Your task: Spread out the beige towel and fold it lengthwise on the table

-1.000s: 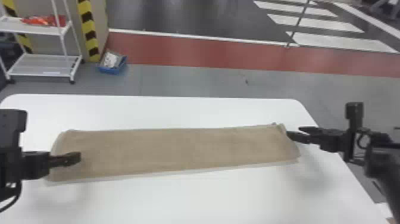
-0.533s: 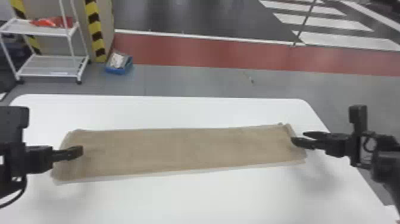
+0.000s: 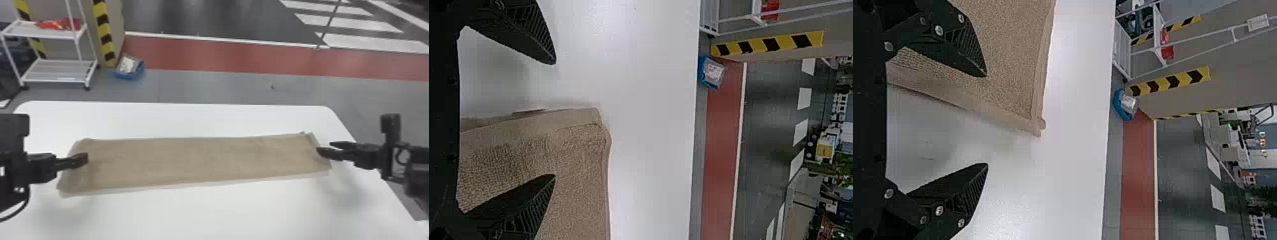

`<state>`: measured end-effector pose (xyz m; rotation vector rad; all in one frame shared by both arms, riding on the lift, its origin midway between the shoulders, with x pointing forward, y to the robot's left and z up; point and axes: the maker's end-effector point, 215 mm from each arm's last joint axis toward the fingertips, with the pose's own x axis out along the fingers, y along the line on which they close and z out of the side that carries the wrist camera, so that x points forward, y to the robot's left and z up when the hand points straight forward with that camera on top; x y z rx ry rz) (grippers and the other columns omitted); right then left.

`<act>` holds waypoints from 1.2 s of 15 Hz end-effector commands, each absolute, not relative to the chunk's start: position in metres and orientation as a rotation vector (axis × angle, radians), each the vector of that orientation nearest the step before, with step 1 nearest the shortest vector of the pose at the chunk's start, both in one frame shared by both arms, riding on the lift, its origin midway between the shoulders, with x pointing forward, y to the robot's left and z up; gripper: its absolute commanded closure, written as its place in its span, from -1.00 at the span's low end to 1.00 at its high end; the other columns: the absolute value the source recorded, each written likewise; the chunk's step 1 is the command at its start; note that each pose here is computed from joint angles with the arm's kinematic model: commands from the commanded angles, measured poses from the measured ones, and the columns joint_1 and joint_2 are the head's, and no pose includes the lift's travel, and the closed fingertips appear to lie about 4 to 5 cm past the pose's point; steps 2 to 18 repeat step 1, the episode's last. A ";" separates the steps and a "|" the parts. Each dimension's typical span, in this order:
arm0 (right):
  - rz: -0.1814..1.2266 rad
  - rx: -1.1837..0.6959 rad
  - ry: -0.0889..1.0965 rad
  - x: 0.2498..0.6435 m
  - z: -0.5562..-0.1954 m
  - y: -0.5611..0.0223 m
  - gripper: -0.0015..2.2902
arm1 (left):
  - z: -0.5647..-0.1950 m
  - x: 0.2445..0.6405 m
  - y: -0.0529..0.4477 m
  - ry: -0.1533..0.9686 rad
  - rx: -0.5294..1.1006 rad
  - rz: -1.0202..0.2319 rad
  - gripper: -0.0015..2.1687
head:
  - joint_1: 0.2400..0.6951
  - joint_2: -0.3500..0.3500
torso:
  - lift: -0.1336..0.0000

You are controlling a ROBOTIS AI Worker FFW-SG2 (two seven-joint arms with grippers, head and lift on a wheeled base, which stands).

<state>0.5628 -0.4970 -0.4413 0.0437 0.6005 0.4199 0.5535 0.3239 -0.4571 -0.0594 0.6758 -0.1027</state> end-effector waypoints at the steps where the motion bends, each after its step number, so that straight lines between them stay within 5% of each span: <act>1: 0.420 0.044 0.601 0.563 -0.441 -0.497 -0.75 | -0.457 0.556 0.327 0.664 -0.060 -0.099 -0.93 | 1.00 -0.48 | -0.86; 18: 0.420 0.044 0.601 0.563 -0.441 -0.497 -0.75 | -0.457 0.556 0.327 0.664 -0.060 -0.099 -0.93 | 1.00 -0.48 | -0.86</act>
